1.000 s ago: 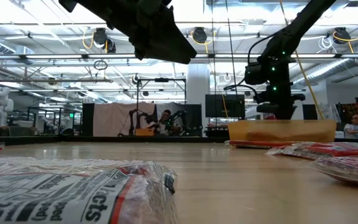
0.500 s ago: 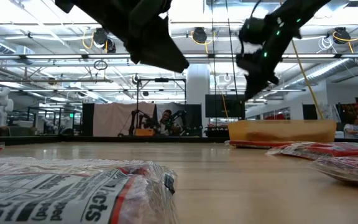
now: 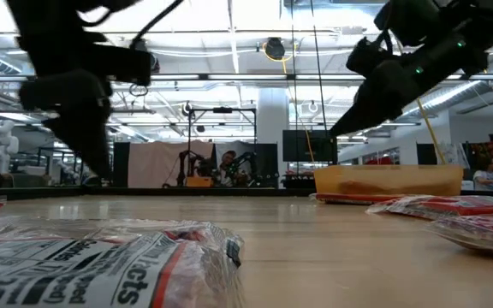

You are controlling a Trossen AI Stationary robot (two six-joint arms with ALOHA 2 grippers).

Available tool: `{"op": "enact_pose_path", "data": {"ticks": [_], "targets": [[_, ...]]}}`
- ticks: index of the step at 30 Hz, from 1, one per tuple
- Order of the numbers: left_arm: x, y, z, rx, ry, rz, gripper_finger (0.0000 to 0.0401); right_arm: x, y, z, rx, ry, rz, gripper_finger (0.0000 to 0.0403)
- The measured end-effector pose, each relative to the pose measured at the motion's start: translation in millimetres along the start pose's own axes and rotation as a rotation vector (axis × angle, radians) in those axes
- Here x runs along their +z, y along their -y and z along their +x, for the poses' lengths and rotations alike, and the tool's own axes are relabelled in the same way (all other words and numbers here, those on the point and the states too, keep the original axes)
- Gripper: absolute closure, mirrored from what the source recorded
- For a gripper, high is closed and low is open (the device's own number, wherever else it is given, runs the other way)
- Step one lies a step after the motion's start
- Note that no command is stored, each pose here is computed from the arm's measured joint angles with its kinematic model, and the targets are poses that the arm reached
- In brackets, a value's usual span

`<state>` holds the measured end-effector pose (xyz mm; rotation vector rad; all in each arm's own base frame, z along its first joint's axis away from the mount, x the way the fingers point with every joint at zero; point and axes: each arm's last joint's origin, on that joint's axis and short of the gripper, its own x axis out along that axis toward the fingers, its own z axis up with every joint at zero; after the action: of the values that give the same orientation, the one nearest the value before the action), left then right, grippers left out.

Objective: Sort popcorn bags into baskets
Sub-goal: Put the red popcorn bag into the orange bin

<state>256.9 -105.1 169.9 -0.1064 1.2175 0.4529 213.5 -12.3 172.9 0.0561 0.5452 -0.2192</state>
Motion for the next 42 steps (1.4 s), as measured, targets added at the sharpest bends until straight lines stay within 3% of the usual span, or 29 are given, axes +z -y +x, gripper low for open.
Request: {"op": "enact_pose_path", "data": {"ticks": [5,11,16,23,29,34,42], "targets": [[-34.3,20.4,-6.4,-0.057,-0.039,-0.002,0.0235,-11.6,-21.3,2.8,0.085,0.036,-0.02,0.0399],[-68.6,41.1,-20.5,-0.111,-0.046,-0.016,0.0235,-22.7,-44.7,4.9,0.085,0.019,-0.069,0.0399],[-88.4,50.8,-29.8,-0.14,-0.043,0.041,0.0235,-25.8,-71.0,1.4,0.179,0.07,-0.073,0.0399],[-106.1,62.0,-30.6,-0.152,-0.033,0.054,0.0236,-33.0,-99.0,-12.2,0.281,0.064,-0.051,0.0398],[-111.9,66.3,-24.2,-0.134,-0.057,0.051,0.0258,-7.4,-116.8,-19.4,0.292,0.157,-0.062,0.0398],[-120.0,64.7,-26.5,-0.112,-0.078,0.095,0.0289,7.2,-121.9,-21.3,0.301,0.199,-0.071,0.0398],[-132.4,58.2,-16.3,-0.1,-0.041,0.122,0.0324,0.9,-125.4,-20.9,0.309,0.141,-0.004,0.0399]]}}
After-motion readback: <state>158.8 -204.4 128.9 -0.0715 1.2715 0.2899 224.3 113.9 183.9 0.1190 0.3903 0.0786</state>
